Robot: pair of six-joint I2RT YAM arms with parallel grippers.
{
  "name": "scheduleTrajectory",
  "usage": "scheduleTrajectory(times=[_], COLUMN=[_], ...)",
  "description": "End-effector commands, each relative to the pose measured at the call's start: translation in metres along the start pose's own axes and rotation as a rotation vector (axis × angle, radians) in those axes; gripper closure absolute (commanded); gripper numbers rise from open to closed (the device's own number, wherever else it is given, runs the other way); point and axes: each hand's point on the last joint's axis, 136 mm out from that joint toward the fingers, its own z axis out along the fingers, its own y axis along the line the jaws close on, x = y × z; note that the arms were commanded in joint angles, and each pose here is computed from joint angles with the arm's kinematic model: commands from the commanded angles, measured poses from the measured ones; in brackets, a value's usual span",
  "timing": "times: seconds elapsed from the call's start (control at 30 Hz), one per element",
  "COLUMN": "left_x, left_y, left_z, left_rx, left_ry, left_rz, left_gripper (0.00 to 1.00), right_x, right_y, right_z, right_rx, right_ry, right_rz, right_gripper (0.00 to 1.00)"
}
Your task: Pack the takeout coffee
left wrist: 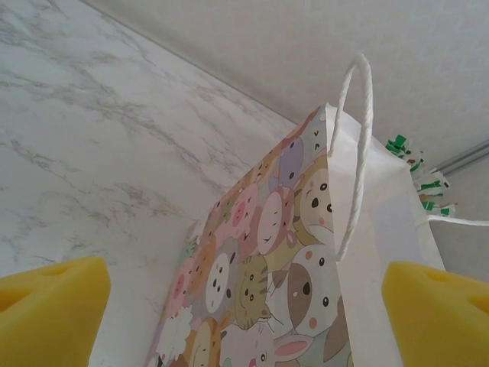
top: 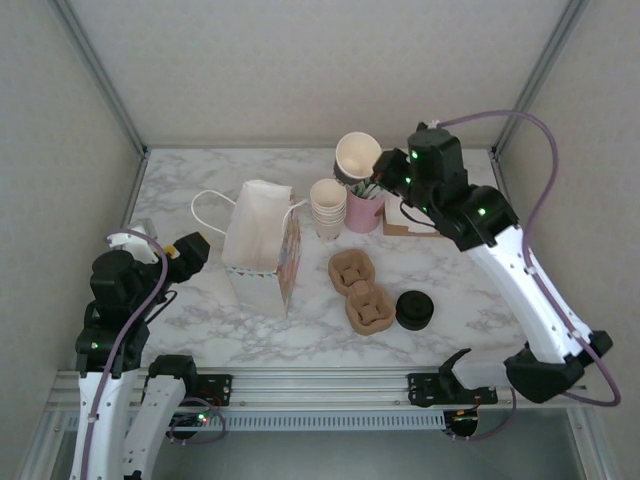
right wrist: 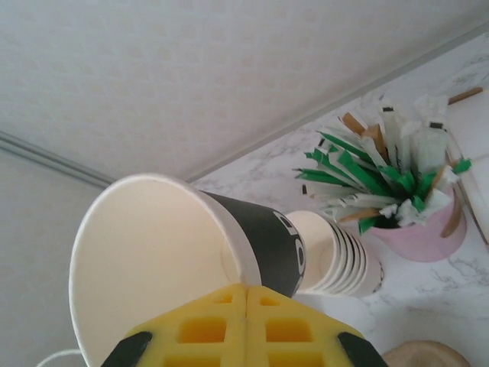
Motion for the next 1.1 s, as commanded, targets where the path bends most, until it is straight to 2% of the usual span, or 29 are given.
scheduleTrajectory(times=[0.0,0.27,0.43,0.57,0.7,0.87,1.07], left_x=[-0.004,0.0,0.014,0.028,0.036,0.048,0.07], left_y=[0.001,0.006,0.019,0.031,0.04,0.052,0.06], left_z=[-0.002,-0.015,-0.025,-0.03,-0.036,-0.041,-0.033], left_rx=[-0.008,-0.035,-0.095,-0.152,-0.178,-0.214,-0.219], left_ry=[-0.025,-0.04,-0.005,0.035,0.024,0.025,0.08], left_rz=[-0.006,-0.068,-0.169,-0.212,-0.224,-0.263,-0.334], left_gripper=[0.08,0.15,0.18,0.18,0.23,0.28,0.3], right_x=[0.021,0.073,0.108,0.137,0.17,0.213,0.25], right_y=[-0.019,-0.04,-0.05,-0.046,-0.036,-0.039,-0.047], right_z=[-0.017,-0.031,-0.03,-0.028,-0.027,-0.021,-0.008], right_rx=[0.016,-0.044,-0.056,-0.095,-0.125,-0.089,-0.057], right_ry=[0.055,0.217,0.31,0.393,0.469,0.549,0.6], right_rz=[-0.026,-0.083,-0.119,-0.152,-0.227,-0.328,-0.347], right_gripper=[1.0,1.0,1.0,1.0,1.0,1.0,1.0])
